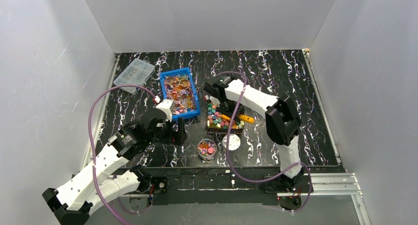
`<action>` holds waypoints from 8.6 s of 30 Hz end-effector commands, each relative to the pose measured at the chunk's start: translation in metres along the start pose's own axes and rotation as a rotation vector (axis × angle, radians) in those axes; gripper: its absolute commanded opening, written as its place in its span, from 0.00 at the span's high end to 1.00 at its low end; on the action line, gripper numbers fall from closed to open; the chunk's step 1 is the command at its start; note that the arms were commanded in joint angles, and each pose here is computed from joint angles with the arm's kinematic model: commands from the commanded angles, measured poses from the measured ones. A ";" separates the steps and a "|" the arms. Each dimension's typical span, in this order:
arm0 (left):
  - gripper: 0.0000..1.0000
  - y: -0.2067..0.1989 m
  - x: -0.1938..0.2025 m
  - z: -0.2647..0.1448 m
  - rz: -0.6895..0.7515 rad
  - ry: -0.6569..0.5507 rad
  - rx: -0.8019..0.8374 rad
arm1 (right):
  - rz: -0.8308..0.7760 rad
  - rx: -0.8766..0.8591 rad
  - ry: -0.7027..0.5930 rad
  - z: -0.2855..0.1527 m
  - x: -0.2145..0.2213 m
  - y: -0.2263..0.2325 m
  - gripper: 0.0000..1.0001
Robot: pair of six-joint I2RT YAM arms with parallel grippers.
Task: Pack the candies
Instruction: Scoop the fake candies from the storage box, then place the fake candies in the packing bottle, then adjust the spatula.
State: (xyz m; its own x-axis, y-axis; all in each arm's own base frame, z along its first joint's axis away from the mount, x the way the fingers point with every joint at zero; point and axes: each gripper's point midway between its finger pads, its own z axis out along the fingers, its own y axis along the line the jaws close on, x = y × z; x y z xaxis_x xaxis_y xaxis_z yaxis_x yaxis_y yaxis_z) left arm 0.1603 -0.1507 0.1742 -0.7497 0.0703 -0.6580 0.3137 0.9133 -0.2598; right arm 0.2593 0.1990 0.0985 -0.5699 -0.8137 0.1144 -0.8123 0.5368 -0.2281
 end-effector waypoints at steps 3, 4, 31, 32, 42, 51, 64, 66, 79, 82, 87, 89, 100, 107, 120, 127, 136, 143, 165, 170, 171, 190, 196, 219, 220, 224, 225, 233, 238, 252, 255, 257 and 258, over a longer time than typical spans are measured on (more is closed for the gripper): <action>0.11 0.003 0.008 -0.002 0.022 0.014 0.001 | -0.005 -0.020 -0.043 0.003 -0.030 0.010 0.99; 0.11 0.003 0.008 -0.002 0.021 0.013 0.002 | -0.001 -0.026 -0.056 0.005 -0.035 0.011 0.99; 0.11 0.021 0.006 0.002 0.023 0.011 -0.108 | 0.136 -0.075 -0.419 -0.016 -0.037 0.024 0.99; 0.11 0.022 0.006 0.003 0.023 0.012 -0.111 | 0.138 -0.075 -0.422 -0.017 -0.035 0.025 0.99; 0.11 0.028 0.004 0.002 0.023 -0.002 -0.143 | 0.178 -0.110 -0.486 -0.032 -0.010 0.032 0.99; 0.10 0.030 0.004 0.000 0.024 -0.009 -0.157 | 0.202 -0.182 -0.559 -0.067 0.021 0.063 0.99; 0.09 0.025 0.003 -0.012 0.025 -0.028 -0.107 | 0.143 -0.214 -0.564 -0.101 0.050 0.119 0.99; 0.09 0.024 0.004 -0.015 0.027 -0.030 -0.096 | 0.125 -0.220 -0.554 -0.102 0.054 0.128 0.99; 0.02 0.022 0.009 -0.021 0.032 -0.067 -0.038 | 0.033 -0.228 -0.370 -0.093 0.088 0.175 0.99; 0.02 0.021 0.009 -0.023 0.031 -0.077 -0.029 | 0.033 -0.200 -0.269 -0.088 0.097 0.177 0.99; 0.02 0.021 0.007 -0.027 0.029 -0.103 -0.022 | 0.007 -0.148 -0.115 -0.087 0.090 0.182 0.99; 0.02 0.022 0.007 -0.028 0.031 -0.108 -0.022 | 0.001 -0.145 -0.096 -0.088 0.087 0.182 0.99; 0.02 0.024 0.003 -0.036 0.023 -0.156 -0.014 | 0.025 -0.219 -0.030 -0.084 0.076 0.191 0.99; 0.02 0.022 0.004 -0.039 0.021 -0.166 0.006 | 0.041 -0.266 0.012 -0.081 0.074 0.197 0.99; 0.02 0.019 0.003 -0.046 0.015 -0.203 0.043 | 0.106 -0.436 0.085 -0.086 0.075 0.201 0.99; 0.02 0.019 0.001 -0.050 0.011 -0.227 0.050 | 0.142 -0.512 0.153 -0.079 0.085 0.195 0.99; 0.02 0.020 0.001 -0.052 0.007 -0.240 0.054 | 0.184 -0.668 0.166 -0.093 0.082 0.198 0.99; 0.00 0.020 0.001 -0.053 0.004 -0.246 0.054 | 0.214 -0.760 0.170 -0.105 0.082 0.200 0.99; 0.01 0.021 0.001 -0.051 0.004 -0.241 0.043 | 0.275 -0.927 0.166 -0.123 0.090 0.195 0.99; 0.01 0.021 0.002 -0.047 0.009 -0.215 0.038 | 0.248 -0.906 0.126 -0.123 0.091 0.191 0.99; 0.01 0.020 0.003 -0.046 0.010 -0.209 0.038 | 0.241 -0.894 0.118 -0.122 0.092 0.189 0.99; 0.01 -0.027 0.003 -0.057 -0.056 -0.053 0.221 | 0.047 -0.582 -0.356 -0.099 0.068 0.162 0.99; 0.01 -0.044 0.004 -0.063 -0.101 0.027 0.273 | -0.032 -0.480 -0.592 -0.092 0.047 0.160 0.99; 0.01 -0.065 -0.004 -0.041 -0.191 0.170 0.253 | -0.250 -0.292 -1.005 -0.122 0.044 0.170 0.99; 0.01 -0.066 -0.005 -0.040 -0.191 0.175 0.252 | -0.253 -0.288 -1.015 -0.124 0.044 0.170 0.99; 0.01 -0.067 -0.006 -0.033 -0.189 0.185 0.241 | -0.252 -0.278 -1.057 -0.133 0.046 0.166 0.99; 0.01 -0.066 -0.005 -0.032 -0.187 0.186 0.235 | -0.253 -0.276 -1.068 -0.136 0.046 0.165 0.99; 0.01 -0.058 0.004 -0.020 -0.191 0.210 0.196 | -0.242 -0.264 -1.197 -0.166 0.056 0.152 0.99; 0.00 -0.059 0.008 -0.016 -0.191 0.220 0.203 | -0.198 -0.277 -1.339 -0.197 0.059 0.143 0.99; 0.01 -0.065 -0.010 -0.020 -0.162 0.161 0.228 | -0.110 -0.230 -1.272 -0.196 0.052 0.132 0.99; 0.01 -0.057 -0.024 -0.027 -0.131 0.104 0.186 | -0.102 -0.191 -1.189 -0.181 0.051 0.129 0.99; 0.01 -0.052 -0.033 -0.032 -0.106 0.069 0.158 | -0.071 -0.187 -1.154 -0.176 0.051 0.128 0.99; 0.01 -0.049 -0.037 -0.035 -0.097 0.050 0.143 | -0.061 -0.177 -1.139 -0.174 0.051 0.126 0.99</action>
State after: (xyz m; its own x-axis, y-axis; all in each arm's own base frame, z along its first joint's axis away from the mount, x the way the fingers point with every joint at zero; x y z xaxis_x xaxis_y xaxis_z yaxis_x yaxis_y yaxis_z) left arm 0.1438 -0.2013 0.2162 -0.8633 -0.0096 -0.5046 0.2850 0.8159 -0.5031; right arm 0.0926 0.2664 0.2233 -0.1166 -0.5571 -0.8222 -0.9345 0.3418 -0.0991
